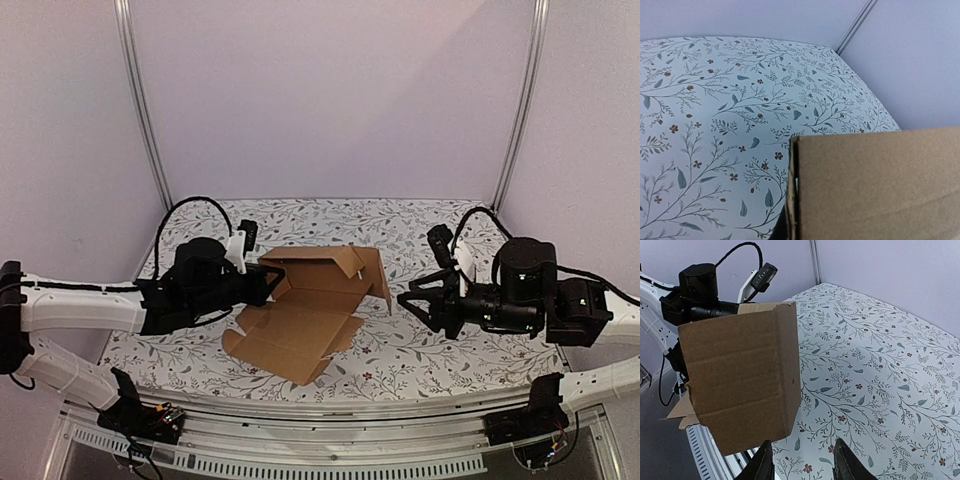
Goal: Fold the paper box
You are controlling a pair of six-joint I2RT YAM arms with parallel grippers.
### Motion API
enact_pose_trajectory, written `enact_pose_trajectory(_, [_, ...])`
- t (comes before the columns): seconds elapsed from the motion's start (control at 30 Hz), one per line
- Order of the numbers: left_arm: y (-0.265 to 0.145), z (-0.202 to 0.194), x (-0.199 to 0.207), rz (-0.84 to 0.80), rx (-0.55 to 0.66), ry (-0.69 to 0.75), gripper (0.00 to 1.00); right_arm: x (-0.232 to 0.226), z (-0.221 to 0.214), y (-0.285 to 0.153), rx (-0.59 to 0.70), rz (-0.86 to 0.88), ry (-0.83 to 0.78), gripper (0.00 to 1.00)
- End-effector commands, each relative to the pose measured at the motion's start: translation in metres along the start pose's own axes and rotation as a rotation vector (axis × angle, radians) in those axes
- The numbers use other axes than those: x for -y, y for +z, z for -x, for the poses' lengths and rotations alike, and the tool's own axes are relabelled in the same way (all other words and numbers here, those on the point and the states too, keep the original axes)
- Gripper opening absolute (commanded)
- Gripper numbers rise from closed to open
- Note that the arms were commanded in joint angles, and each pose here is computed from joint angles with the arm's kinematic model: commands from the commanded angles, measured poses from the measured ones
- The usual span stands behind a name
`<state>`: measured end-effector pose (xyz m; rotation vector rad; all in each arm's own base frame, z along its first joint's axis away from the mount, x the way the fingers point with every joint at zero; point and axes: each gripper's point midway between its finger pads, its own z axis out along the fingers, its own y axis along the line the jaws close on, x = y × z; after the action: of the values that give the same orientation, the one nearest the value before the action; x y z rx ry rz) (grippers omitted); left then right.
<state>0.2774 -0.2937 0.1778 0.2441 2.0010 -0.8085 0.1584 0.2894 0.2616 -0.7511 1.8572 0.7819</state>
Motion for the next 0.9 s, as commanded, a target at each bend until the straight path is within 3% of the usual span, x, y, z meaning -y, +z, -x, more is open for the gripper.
enact_pose_trajectory(0.0, [-0.006, 0.011, -0.003, 0.001, 0.036, 0.086, 0.00, -0.014, 0.008, -0.008, -0.020, 0.064, -0.039, 0.41])
enact_pose_trajectory(0.4, [-0.006, 0.002, -0.005, -0.006, 0.019, 0.119, 0.00, -0.044, 0.015, 0.012, -0.061, 0.194, -0.048, 0.45])
enact_pose_trajectory(0.87, [-0.013, 0.002, 0.005, -0.074, 0.038, 0.142, 0.00, -0.071, 0.018, 0.030, -0.071, 0.320, -0.033, 0.38])
